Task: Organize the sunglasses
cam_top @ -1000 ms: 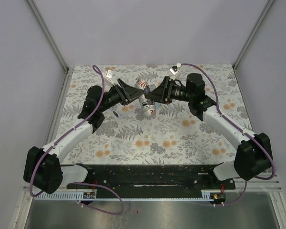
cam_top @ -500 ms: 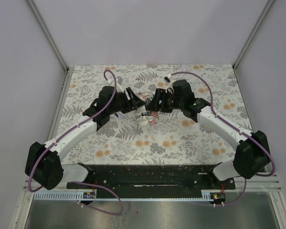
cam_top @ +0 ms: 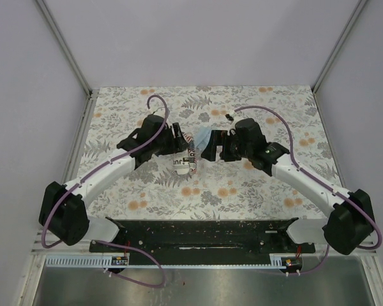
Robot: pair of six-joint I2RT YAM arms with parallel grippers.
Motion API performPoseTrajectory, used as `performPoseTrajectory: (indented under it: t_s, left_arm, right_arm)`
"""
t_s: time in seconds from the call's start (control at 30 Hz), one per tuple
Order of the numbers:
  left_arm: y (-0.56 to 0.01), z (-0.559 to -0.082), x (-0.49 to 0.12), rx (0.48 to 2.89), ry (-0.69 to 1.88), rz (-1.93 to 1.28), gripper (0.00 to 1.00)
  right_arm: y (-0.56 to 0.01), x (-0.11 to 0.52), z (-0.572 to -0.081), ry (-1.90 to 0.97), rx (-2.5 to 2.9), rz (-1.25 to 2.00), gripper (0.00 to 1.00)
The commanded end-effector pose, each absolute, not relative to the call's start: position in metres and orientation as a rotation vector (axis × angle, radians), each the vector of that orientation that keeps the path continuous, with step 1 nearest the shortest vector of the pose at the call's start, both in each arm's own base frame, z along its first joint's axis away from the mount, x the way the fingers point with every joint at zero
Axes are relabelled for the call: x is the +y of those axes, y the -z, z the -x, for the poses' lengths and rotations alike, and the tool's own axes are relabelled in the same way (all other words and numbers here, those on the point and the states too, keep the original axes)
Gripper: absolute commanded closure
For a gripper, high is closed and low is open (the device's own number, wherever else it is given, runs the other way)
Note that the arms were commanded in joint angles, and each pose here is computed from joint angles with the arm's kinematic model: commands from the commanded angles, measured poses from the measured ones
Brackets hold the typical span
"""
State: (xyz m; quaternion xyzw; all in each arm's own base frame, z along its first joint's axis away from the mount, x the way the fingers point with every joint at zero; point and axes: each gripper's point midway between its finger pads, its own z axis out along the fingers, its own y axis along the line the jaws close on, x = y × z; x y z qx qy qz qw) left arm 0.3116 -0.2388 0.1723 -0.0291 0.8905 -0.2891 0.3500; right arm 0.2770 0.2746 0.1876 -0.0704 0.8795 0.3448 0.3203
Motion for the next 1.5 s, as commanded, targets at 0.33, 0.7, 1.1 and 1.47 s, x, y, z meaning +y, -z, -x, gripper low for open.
performPoseTrajectory:
  t_s: [0.33, 0.7, 1.1, 1.47]
  left_arm:
    - [-0.149, -0.325, -0.204, 2.421, -0.378, -0.227, 0.66]
    - [-0.116, -0.317, -0.263, 2.587, -0.147, -0.357, 0.23]
    - [-0.171, -0.307, -0.301, 2.5, 0.628, -0.269, 0.18]
    - [-0.175, -0.306, -0.197, 2.367, 0.633, 0.038, 0.21]
  right_arm:
    - [-0.169, 0.196, -0.271, -0.532, 2.264, -0.022, 0.01]
    - [-0.168, 0.183, -0.267, -0.497, 2.265, -0.076, 0.01]
    - [-0.165, 0.179, -0.26, -0.508, 2.273, -0.081, 0.01]
    - [-0.144, 0.211, -0.283, -0.552, 2.373, -0.069, 0.14]
